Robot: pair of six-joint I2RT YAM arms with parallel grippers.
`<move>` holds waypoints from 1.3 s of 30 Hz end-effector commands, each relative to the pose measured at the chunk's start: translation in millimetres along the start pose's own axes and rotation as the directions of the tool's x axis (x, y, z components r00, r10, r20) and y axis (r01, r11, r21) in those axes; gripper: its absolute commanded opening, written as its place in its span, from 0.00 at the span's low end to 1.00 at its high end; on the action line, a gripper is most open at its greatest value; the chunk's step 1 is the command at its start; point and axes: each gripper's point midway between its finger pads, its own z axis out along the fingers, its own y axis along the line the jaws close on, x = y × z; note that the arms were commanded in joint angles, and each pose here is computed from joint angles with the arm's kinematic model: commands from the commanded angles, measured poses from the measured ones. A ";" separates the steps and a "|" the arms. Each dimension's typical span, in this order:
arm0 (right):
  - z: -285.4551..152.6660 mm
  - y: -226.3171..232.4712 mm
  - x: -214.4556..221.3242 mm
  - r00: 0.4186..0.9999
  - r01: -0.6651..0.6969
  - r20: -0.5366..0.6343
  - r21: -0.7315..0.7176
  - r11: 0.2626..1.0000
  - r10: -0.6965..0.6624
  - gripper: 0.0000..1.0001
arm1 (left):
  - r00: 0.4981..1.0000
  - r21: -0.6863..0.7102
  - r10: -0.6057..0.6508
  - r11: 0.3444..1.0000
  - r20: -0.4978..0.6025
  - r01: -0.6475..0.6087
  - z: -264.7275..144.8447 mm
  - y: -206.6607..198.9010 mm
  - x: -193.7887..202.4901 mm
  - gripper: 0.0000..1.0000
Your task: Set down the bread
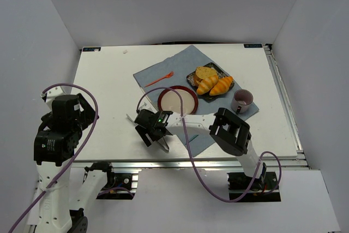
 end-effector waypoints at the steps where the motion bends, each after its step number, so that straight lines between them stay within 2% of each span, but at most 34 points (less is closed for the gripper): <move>1: 11.6 1.9 7.2 1.000 -0.010 -0.023 -0.006 1.000 0.010 0.90 | 0.998 -0.017 0.036 0.999 -0.046 -0.036 -2.2 6.2 10.8 0.98; 8: 23.2 4.9 19.7 0.996 -0.029 -0.081 -0.002 1.000 0.029 0.89 | 0.998 -0.016 0.041 0.999 -0.042 -0.042 -3.0 6.6 9.5 0.98; 10: 23.6 3.0 23.1 0.995 -0.028 -0.093 0.008 1.000 0.029 0.85 | 0.998 -0.018 0.044 0.999 -0.039 -0.044 -3.2 6.9 8.5 0.98; 13: 21.8 0.3 26.3 0.994 -0.028 -0.107 0.020 0.999 0.030 0.65 | 0.998 -0.022 0.047 0.999 -0.037 -0.048 -3.1 7.5 7.7 0.98; 14: 20.9 -0.3 27.0 0.993 -0.032 -0.111 0.025 0.999 0.035 0.49 | 0.998 -0.024 0.049 0.998 -0.038 -0.050 -2.8 7.7 7.6 0.98; 15: 18.9 -0.2 25.2 0.993 -0.034 -0.109 0.026 0.999 0.037 0.45 | 0.998 -0.023 0.048 0.999 -0.037 -0.049 -3.0 7.6 7.2 0.98; 20: -4.8 0.4 4.4 0.997 -0.046 -0.066 0.021 0.999 0.048 0.44 | 0.999 -0.031 0.050 0.998 -0.011 -0.050 -6.6 8.8 -2.0 0.98; 23: -36.4 1.7 -23.5 0.997 -0.074 0.000 0.009 0.997 0.074 0.44 | 0.998 -0.058 0.056 0.997 0.022 -0.055 -10.2 13.6 -13.1 0.98; 28: -112.8 1.3 -72.0 0.973 -0.174 0.142 -0.056 0.983 0.181 0.45 | 0.991 -0.060 0.011 0.998 0.132 -0.003 -31.5 18.0 -47.1 0.98; 30: -140.1 -8.0 -77.1 0.961 -0.214 0.163 -0.062 0.975 0.222 0.48 | 0.987 -0.066 0.008 0.998 0.159 0.002 -37.1 20.9 -55.1 0.98; 35: -191.6 -48.1 -80.1 0.897 -0.375 0.227 -0.064 0.925 0.379 0.49 | 0.987 -0.076 0.025 0.997 0.160 -0.013 -36.9 23.0 -55.1 0.98; 39: -221.3 -106.2 -82.8 0.803 -0.525 0.298 -0.053 0.849 0.516 0.49 | 0.990 -0.058 0.031 0.998 0.136 -0.024 -30.6 18.0 -47.4 0.98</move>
